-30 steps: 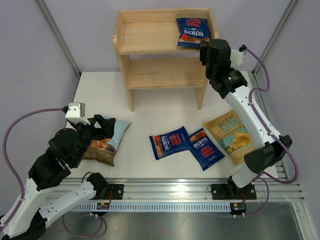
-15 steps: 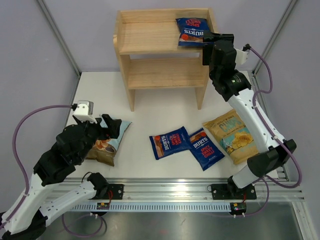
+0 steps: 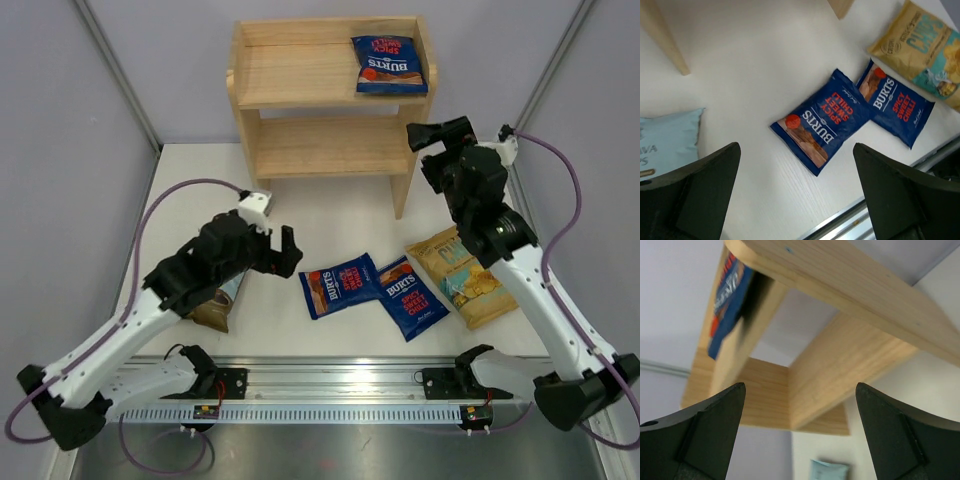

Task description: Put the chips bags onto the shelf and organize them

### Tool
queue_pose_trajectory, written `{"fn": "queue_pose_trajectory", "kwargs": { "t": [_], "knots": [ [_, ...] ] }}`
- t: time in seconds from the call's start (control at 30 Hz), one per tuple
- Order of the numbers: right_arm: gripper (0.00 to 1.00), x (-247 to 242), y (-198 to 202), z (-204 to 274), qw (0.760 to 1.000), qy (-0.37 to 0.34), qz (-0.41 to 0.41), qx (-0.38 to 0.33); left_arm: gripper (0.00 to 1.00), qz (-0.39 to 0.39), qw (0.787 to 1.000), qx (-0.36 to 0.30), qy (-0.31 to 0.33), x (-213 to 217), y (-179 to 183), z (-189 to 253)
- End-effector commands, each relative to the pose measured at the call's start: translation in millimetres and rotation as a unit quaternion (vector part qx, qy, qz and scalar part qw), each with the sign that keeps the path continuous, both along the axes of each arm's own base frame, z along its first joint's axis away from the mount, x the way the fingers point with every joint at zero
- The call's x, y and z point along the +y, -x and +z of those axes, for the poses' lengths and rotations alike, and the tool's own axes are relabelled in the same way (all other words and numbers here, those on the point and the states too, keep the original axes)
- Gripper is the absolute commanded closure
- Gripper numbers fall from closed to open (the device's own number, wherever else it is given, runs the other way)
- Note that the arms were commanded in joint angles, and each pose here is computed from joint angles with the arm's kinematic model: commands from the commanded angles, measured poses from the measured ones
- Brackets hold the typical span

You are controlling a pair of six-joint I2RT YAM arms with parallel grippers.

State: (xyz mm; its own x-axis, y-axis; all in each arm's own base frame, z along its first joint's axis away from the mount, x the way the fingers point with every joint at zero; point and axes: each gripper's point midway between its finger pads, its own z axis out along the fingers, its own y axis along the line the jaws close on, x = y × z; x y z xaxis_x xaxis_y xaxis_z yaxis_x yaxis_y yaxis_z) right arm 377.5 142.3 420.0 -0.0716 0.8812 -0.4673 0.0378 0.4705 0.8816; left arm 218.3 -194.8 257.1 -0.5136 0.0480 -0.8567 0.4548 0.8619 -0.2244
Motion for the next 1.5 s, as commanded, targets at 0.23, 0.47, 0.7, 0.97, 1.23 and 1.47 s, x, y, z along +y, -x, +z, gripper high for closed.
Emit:
{"fn": "queue_pose_trajectory", "kwargs": {
  "t": [0.23, 0.47, 0.7, 0.97, 1.23, 1.47],
  "knots": [
    [0.01, 9.5, 128.9, -65.5, 0.922, 0.290, 0.249, -0.054, 0.01, -0.181, 0.979, 0.091, 0.023, -84.7, -31.7, -50.1],
    [0.00, 58.8, 221.1, -95.0, 0.824, 0.256, 0.488, -0.135, 0.01, -0.272, 0.949, 0.161, -0.011, -119.3, -49.2, -116.1],
    [0.01, 66.0, 273.5, -83.1, 0.765, 0.222, 0.570, -0.201, 0.01, -0.271, 0.942, 0.196, -0.039, -146.9, -90.9, -163.9],
    [0.01, 57.8, 305.2, -69.4, 0.740, 0.229, 0.578, -0.257, 0.06, -0.288, 0.927, 0.227, -0.075, -153.0, -80.6, -211.2],
    [0.01, 50.9, 288.2, -70.5, 0.780, 0.238, 0.529, -0.235, 0.50, -0.306, 0.916, 0.248, -0.082, -157.6, -57.2, -229.9],
    [0.01, 50.7, 265.8, -83.7, 0.810, 0.230, 0.502, -0.195, 0.83, -0.262, 0.936, 0.228, -0.059, -154.1, -60.4, -206.8]
  ]
}}
